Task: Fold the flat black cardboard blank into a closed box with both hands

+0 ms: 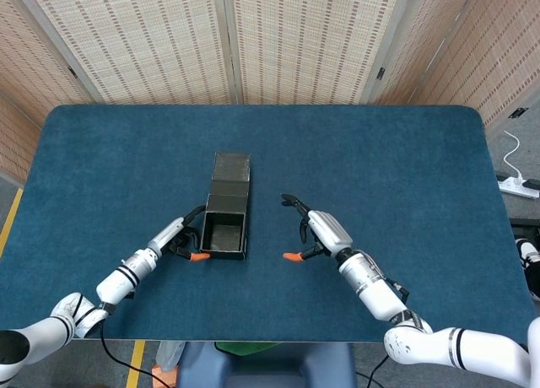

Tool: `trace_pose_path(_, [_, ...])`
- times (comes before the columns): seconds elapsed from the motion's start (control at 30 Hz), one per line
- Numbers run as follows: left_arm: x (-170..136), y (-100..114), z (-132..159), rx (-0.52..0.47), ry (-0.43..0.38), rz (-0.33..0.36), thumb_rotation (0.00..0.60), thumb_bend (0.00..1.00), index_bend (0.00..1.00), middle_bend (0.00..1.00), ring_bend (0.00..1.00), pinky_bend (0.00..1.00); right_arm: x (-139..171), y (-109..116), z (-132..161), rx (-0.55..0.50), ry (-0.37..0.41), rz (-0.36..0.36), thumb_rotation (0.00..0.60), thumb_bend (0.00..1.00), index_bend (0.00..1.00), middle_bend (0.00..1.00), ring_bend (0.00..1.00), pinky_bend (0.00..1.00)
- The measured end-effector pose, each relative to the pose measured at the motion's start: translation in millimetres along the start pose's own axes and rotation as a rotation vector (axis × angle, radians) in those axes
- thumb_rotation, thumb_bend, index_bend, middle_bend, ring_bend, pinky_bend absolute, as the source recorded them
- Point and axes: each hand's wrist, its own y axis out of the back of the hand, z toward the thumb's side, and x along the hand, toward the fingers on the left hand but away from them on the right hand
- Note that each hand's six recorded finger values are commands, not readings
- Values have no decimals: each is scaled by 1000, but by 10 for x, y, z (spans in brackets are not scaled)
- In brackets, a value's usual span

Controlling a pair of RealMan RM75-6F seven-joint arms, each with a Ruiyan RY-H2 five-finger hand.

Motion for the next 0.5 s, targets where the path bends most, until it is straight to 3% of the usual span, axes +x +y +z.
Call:
trace_pose_path(0.23, [53,-40,-17,-11,8,-4,600,226,0,1,612,924,6,-45,-46,2,-11,9,600,0,0,131,619,1000])
trace_pose_path(0.5, [82,-68,-31,-73,12,8,600,261,111,147,632,920,0,-60,-59,6,-13,9,600,0,0,136,619,1000])
